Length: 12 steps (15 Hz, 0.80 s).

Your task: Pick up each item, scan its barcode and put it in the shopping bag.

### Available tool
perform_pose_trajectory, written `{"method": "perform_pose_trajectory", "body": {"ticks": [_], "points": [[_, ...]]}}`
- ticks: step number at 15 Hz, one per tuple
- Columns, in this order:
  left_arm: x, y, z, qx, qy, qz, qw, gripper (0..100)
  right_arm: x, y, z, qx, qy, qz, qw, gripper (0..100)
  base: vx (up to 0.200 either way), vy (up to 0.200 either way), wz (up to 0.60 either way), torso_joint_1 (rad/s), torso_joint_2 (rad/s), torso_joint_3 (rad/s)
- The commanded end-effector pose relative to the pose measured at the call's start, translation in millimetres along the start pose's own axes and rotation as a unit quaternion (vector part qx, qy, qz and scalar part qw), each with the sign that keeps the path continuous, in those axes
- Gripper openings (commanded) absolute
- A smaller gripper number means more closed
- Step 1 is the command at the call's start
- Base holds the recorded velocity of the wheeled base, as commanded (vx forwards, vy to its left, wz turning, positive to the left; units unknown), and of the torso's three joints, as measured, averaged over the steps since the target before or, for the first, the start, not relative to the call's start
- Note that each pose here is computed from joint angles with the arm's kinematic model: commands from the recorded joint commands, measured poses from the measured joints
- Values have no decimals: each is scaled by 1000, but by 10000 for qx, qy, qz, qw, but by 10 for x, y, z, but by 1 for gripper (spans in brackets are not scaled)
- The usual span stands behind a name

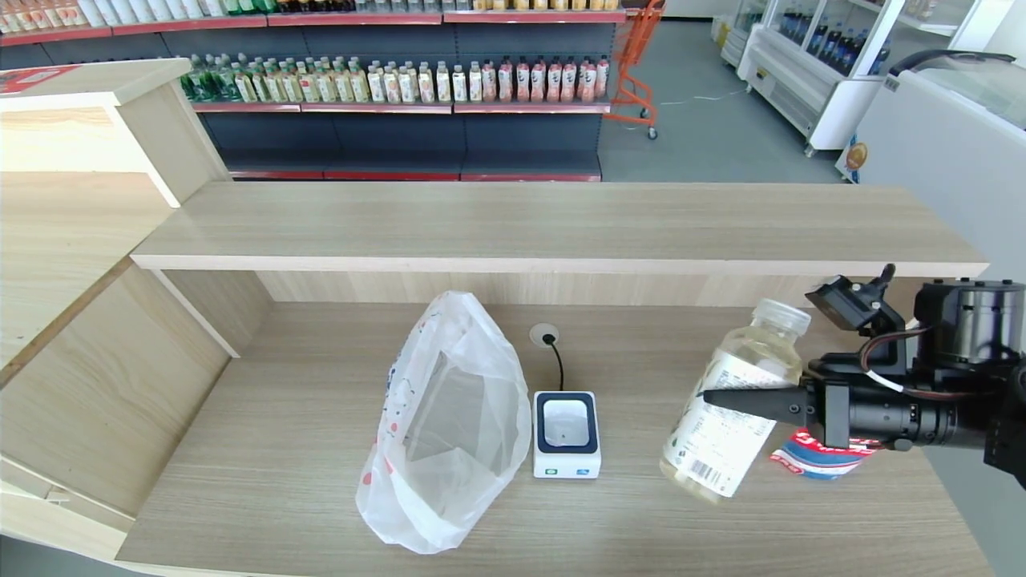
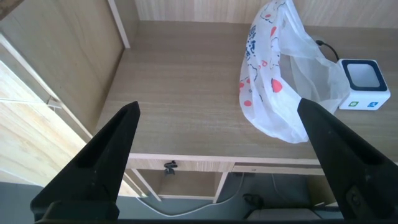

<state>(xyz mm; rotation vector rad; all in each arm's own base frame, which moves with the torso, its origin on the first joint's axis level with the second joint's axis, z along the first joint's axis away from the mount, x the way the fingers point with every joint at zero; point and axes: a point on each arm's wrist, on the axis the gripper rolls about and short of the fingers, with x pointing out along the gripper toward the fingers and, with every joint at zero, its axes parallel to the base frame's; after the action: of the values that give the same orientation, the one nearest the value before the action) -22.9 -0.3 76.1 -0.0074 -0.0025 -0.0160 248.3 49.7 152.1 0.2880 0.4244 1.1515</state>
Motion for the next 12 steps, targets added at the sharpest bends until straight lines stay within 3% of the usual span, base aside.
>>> {"method": "perform_pose_trajectory", "body": {"ticks": [1, 8, 12], "points": [[0, 0, 0, -1, -3, 3, 10000, 100, -30, 238, -24, -88, 71, 359, 9993, 0, 0, 0, 0, 0, 0, 0], [0, 0, 0, -1, -3, 3, 10000, 100, 119, 595, -145, 34, 558, 1047, 9929, 0, 0, 0, 0, 0, 0, 0], [0, 0, 0, -1, -3, 3, 10000, 100, 256, 636, -197, 43, 749, 1000, 9922, 0, 0, 0, 0, 0, 0, 0]]}}
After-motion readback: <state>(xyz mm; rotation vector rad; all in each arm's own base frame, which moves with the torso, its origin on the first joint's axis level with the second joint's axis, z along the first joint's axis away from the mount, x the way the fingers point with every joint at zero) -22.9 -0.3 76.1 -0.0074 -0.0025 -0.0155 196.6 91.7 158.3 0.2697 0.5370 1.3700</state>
